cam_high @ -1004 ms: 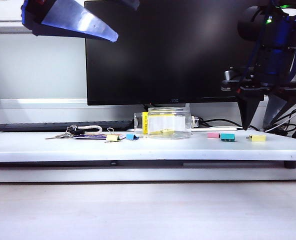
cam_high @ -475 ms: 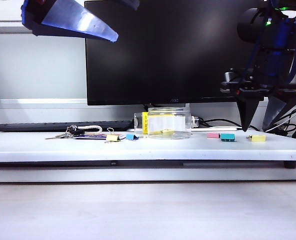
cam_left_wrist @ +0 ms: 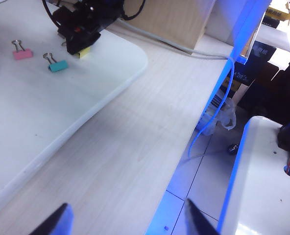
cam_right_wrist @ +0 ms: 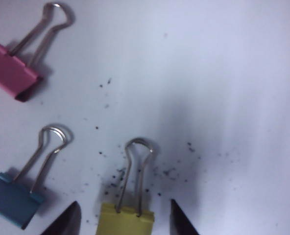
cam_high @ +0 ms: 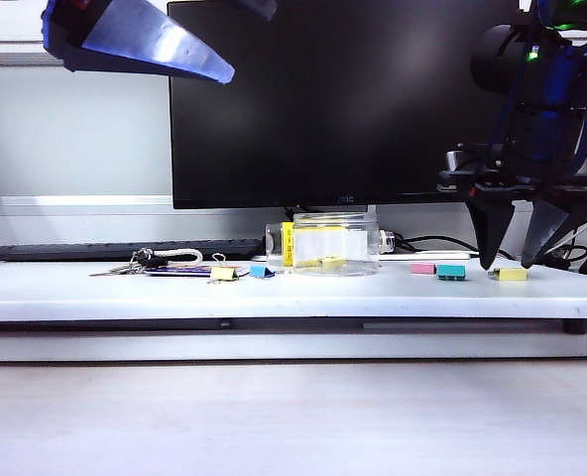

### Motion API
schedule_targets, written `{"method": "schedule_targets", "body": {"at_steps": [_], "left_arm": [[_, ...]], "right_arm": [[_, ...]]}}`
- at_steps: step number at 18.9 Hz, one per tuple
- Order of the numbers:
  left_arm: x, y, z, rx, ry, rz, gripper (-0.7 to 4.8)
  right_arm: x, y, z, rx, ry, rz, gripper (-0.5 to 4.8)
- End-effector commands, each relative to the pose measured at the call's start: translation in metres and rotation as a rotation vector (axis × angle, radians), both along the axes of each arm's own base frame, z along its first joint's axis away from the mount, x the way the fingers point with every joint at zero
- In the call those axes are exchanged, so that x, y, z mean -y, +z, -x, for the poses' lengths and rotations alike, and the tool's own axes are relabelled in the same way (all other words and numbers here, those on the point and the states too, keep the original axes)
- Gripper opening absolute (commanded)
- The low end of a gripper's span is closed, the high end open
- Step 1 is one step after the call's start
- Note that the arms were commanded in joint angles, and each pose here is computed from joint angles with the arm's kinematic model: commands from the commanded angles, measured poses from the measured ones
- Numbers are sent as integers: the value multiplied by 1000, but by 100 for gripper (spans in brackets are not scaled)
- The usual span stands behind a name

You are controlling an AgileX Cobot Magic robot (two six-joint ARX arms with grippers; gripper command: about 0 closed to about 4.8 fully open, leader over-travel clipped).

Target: Pick up the clips with the largest number of clips of the same color on the table and place them in a round transparent plastic box.

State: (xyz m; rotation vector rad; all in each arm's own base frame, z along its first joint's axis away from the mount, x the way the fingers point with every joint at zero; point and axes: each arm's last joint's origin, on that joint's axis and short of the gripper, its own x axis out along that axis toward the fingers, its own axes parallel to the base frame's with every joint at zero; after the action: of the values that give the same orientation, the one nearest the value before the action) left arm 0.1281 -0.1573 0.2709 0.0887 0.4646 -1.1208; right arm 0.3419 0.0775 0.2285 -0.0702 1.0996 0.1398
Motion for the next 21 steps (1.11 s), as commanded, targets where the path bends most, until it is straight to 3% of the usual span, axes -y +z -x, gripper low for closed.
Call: {"method": "schedule_targets", "body": {"at_steps": [1,14,16,21], "left_arm": [[1,3,0,11,-8,15,305],[0,3,0,10,-8,14,305],[0,3,0,10,-8,14,305],[0,3,0,11,-8,14,305]], "right_arm": [[0,1,-1,12,-4,-4,233],[-1,-9,-3,-23,-4,3,226],[-1,-9,-4,-20,-4,3,165],[-1,-10,-3,-23,-4,3,143]]}}
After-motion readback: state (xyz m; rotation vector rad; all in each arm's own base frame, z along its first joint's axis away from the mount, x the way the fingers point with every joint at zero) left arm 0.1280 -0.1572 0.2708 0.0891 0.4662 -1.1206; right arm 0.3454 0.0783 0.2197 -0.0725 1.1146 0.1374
